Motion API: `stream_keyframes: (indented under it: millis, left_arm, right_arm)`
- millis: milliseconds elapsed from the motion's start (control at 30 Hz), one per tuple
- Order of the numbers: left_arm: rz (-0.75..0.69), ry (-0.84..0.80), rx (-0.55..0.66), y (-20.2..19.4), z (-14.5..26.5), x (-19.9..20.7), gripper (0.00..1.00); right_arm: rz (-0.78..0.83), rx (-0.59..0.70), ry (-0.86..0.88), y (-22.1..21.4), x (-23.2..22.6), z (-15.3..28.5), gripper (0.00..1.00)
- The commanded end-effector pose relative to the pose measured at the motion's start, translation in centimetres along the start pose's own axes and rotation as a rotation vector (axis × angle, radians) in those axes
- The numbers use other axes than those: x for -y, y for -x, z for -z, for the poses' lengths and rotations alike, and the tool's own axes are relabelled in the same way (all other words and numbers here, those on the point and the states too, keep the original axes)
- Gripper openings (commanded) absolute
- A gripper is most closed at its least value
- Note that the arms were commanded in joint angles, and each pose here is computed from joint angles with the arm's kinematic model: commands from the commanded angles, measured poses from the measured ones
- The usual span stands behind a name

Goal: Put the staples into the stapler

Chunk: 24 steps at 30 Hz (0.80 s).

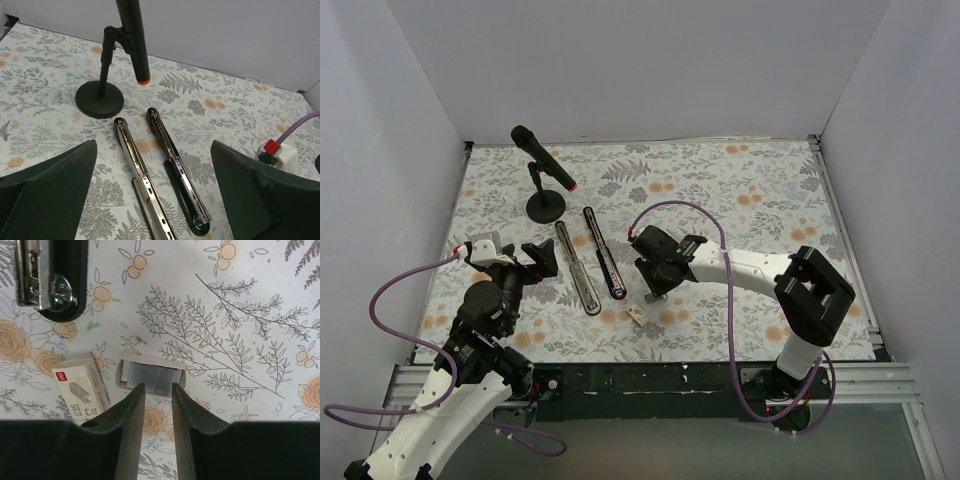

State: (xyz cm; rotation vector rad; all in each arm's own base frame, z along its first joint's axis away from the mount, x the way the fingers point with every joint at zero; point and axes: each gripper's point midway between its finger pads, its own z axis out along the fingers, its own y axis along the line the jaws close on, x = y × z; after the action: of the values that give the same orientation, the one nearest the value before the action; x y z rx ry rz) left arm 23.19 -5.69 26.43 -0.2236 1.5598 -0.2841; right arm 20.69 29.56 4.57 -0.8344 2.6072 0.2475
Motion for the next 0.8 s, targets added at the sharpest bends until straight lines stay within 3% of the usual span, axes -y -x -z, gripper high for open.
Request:
stream_keyframes:
  millis: [0,767]
  left_arm:
    - [-0.012,0.002,-0.004,-0.1,-0.1,-0.1,0.98]
    - [-0.013,-0.004,-0.012,-0.3,-0.2,0.0,0.98]
  right_arm:
    - [-0.041,0.048,0.058,1.7,-2.0,1.8,0.38]
    - [0.009,0.003,-0.114,0.8,-2.0,-1.1,0.41]
